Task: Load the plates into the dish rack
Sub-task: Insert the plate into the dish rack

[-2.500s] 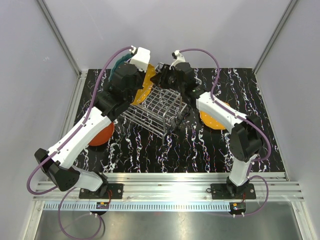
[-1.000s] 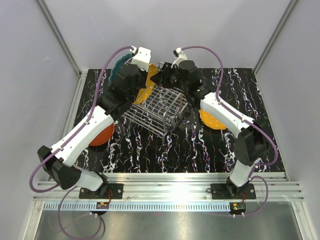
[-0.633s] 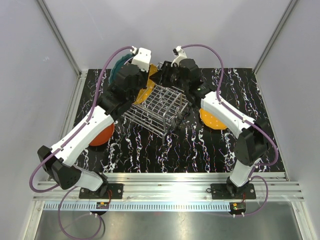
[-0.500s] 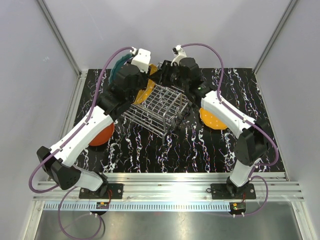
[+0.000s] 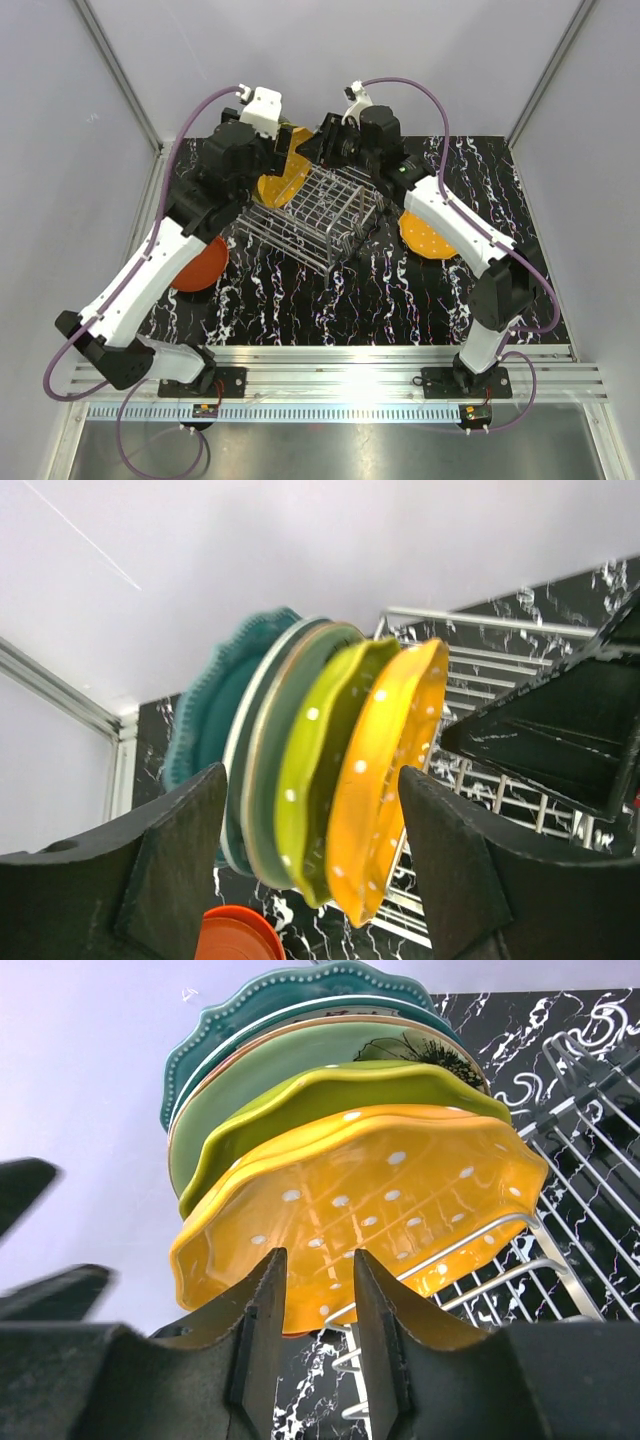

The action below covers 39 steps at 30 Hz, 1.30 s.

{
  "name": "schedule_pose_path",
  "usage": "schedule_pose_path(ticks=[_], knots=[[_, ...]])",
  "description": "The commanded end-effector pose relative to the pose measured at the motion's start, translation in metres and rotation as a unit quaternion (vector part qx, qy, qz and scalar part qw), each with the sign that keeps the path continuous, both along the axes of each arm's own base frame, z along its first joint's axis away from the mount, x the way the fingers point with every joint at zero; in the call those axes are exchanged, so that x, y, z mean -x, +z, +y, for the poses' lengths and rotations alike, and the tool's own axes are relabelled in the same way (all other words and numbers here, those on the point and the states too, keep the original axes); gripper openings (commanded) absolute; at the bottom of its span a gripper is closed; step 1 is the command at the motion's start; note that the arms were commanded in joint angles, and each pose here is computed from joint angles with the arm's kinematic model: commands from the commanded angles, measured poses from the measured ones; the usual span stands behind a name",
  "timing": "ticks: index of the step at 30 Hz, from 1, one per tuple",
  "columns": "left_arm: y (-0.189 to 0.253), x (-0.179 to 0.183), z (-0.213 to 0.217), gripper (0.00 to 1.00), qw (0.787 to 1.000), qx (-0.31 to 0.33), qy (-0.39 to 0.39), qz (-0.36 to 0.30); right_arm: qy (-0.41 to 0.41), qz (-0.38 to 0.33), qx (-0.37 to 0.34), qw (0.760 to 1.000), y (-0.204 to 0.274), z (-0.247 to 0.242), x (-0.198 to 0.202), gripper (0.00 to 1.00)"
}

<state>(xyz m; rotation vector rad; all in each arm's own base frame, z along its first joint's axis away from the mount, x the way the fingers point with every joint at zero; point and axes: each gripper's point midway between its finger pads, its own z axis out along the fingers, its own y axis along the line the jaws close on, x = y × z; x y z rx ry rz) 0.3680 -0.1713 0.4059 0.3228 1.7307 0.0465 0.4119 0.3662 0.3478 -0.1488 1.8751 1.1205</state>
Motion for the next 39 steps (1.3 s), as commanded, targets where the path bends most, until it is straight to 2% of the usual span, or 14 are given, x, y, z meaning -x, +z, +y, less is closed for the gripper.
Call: schedule_pose_path(ticks=[1,5,6,11,16,18,19,21,22,25,27,29,33,39], knots=[[0.050,0.018,0.024,0.73,0.998,0.025,0.019,-0.055,0.010,-0.014,-0.008,1.000,0.024,-0.002,0.004,0.41],[0.061,0.031,0.032,0.80,0.997,0.040,0.017,-0.066,0.012,-0.011,-0.004,1.000,0.027,-0.005,0.010,0.41],[0.061,0.034,0.033,0.86,0.997,0.045,0.016,-0.064,0.012,-0.009,-0.002,1.000,0.026,-0.007,0.011,0.42],[0.059,0.058,0.048,0.99,0.994,0.074,0.014,-0.073,-0.006,-0.021,0.033,0.999,0.026,-0.029,0.027,0.44],[0.053,0.085,0.074,0.99,0.990,0.103,0.034,-0.087,-0.035,-0.047,0.086,0.995,0.024,-0.067,0.051,0.48],[0.050,0.092,0.084,0.99,0.989,0.107,0.046,-0.095,-0.067,-0.042,0.126,0.989,0.007,-0.089,0.056,0.50],[0.045,0.099,0.092,0.99,0.988,0.108,0.051,-0.098,-0.084,-0.055,0.129,0.987,0.016,-0.102,0.064,0.51],[0.042,0.107,0.101,0.95,0.985,0.117,0.062,-0.110,-0.133,-0.041,0.166,0.976,-0.006,-0.130,0.067,0.53],[0.032,0.113,0.107,0.95,0.984,0.120,0.066,-0.112,-0.151,-0.052,0.165,0.973,0.003,-0.145,0.076,0.54],[0.014,0.120,0.117,0.98,0.980,0.137,0.081,-0.119,-0.233,-0.022,0.200,0.951,-0.022,-0.194,0.083,0.56],[0.004,0.121,0.120,0.99,0.979,0.139,0.090,-0.116,-0.279,0.022,0.234,0.931,-0.058,-0.226,0.088,0.57],[-0.013,0.119,0.122,0.99,0.981,0.128,0.100,-0.106,-0.311,0.054,0.230,0.921,-0.077,-0.251,0.090,0.59],[-0.034,0.119,0.133,0.99,0.977,0.131,0.139,-0.098,-0.309,0.113,0.247,0.912,-0.139,-0.265,0.095,0.63],[-0.054,0.127,0.147,0.99,0.971,0.136,0.164,-0.112,-0.269,0.138,0.291,0.908,-0.186,-0.257,0.073,0.64]])
